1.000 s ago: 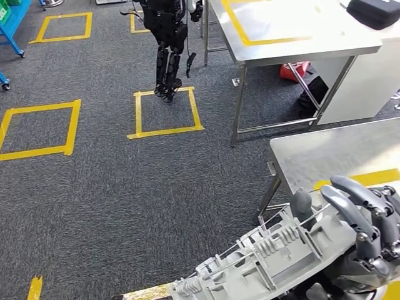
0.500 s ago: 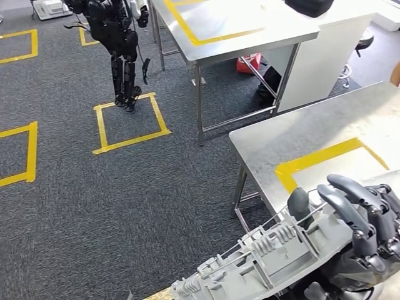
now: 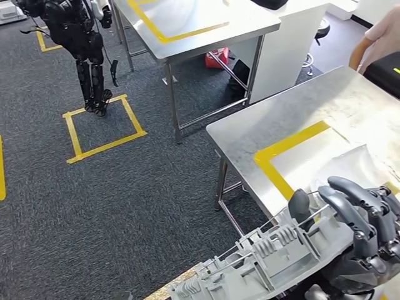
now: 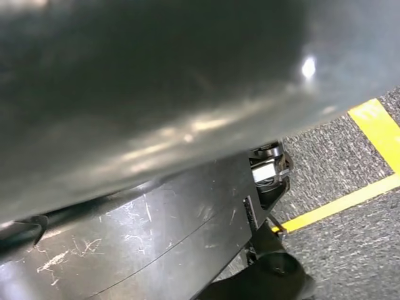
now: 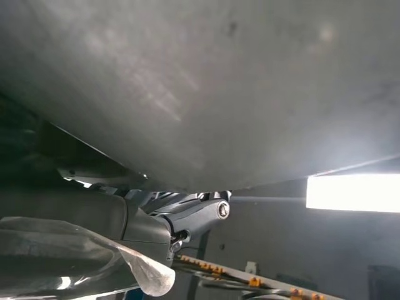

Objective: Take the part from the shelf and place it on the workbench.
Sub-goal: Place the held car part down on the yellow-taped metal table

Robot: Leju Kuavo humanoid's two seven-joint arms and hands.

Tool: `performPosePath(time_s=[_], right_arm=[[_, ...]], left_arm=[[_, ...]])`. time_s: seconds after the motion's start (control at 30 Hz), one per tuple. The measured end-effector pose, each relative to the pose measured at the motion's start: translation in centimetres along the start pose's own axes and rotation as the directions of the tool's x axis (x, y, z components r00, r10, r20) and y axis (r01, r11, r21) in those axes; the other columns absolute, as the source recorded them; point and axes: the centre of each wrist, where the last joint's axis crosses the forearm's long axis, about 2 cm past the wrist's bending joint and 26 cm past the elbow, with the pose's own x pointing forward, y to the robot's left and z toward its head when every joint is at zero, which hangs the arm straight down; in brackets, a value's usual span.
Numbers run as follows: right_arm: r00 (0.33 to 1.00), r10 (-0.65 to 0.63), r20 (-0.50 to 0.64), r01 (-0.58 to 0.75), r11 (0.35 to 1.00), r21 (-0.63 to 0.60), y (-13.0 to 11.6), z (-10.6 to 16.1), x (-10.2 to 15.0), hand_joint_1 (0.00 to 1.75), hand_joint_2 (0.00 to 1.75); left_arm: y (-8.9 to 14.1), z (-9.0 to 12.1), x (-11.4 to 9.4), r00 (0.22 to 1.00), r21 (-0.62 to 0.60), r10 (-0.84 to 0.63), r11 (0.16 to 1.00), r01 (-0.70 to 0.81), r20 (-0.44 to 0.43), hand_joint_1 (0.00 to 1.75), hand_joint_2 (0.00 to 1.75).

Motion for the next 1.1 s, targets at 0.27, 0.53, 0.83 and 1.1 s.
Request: performPosePath(time_s=[0.27, 0.53, 0.83, 1.1], right_arm=[[1.000, -0.001, -0.004, 0.001, 1.000, 0.005, -0.1, 0.1, 0.1, 1.75, 1.75], [1.000, -0.002, -0.006, 0.002, 1.000, 0.008, -0.1, 0.2, 0.1, 1.75, 1.75], [1.000, -0.001, -0.009, 0.002, 1.000, 0.010, -0.1, 0.2, 0.1, 1.75, 1.75], [1.000, -0.001, -0.009, 0.001, 1.000, 0.008, -0.1, 0.2, 0.1, 1.75, 1.75]], left_arm=[[0.2, 0.1, -0.1, 1.000, 0.012, -0.006, 1.000, 0.006, -0.003, 0.00, 0.00], [0.7, 0.3, -0.7, 1.000, 0.039, 0.001, 0.999, 0.000, -0.013, 0.00, 0.00], [0.9, 0.4, -1.1, 1.000, 0.043, 0.004, 0.999, -0.003, -0.015, 0.00, 0.00], [0.7, 0.4, -0.9, 1.000, 0.041, 0.002, 0.999, -0.002, -0.013, 0.00, 0.00]])
